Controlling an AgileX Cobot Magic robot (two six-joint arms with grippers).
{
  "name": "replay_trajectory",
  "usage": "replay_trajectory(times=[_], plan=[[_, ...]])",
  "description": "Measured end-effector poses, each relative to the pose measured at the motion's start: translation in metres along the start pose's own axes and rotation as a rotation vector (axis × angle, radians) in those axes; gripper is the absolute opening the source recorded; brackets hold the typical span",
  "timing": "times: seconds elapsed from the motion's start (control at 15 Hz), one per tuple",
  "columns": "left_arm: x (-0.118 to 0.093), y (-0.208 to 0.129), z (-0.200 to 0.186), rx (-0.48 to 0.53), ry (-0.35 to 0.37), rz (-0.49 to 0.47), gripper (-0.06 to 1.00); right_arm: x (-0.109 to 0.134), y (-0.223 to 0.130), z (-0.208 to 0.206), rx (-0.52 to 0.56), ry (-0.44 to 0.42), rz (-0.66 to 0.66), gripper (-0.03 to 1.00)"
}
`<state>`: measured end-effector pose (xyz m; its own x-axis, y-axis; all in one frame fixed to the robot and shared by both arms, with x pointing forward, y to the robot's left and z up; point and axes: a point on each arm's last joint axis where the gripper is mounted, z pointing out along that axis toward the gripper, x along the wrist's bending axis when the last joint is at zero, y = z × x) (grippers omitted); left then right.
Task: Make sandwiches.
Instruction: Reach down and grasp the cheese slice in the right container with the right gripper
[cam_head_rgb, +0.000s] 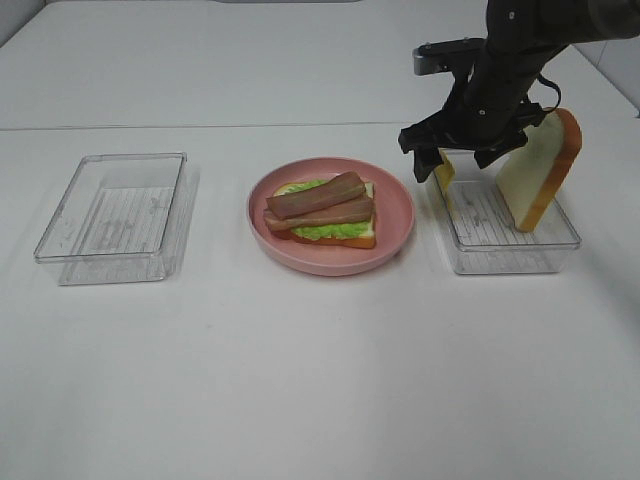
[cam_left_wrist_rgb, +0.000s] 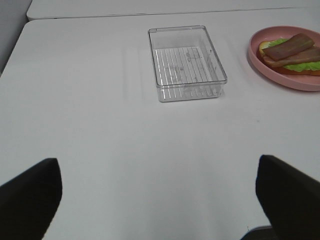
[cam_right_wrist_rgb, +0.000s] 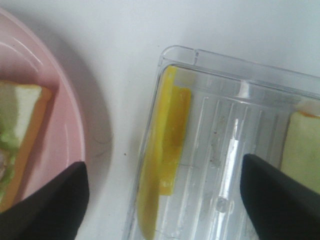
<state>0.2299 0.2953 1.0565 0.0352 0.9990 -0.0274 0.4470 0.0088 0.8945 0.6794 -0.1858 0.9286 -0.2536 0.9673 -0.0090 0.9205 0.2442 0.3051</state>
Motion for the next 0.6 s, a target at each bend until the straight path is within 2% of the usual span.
replay_trajectory(times=[0.2,0.33,0.4,0.47,0.53,0.6], plan=[[0.0,0.0,0.0,0.0,0.0,0.0,0.98,0.0018,0.0008,-0.0006,-0.003,0.02,0.004,0.74],[0.0,0.0,0.0,0.0,0.0,0.0,0.98,0.0018,0.0008,-0.0006,-0.003,0.02,0.004,0.64],[0.0,0.0,0.0,0.0,0.0,0.0,0.98,0.0018,0.0008,-0.0006,-0.003,0.02,0.004,0.54],[0.0,0.0,0.0,0.0,0.0,0.0,0.98,0.0018,0.0008,-0.0006,-0.003,0.02,0.004,0.28],[0.0,0.0,0.0,0.0,0.0,0.0,0.98,0.0018,0.0008,-0.0006,-0.003,0.02,0.004,0.21],[0.0,0.0,0.0,0.0,0.0,0.0,0.98,0.0018,0.0008,-0.0006,-0.003,0.02,0.004,0.09]])
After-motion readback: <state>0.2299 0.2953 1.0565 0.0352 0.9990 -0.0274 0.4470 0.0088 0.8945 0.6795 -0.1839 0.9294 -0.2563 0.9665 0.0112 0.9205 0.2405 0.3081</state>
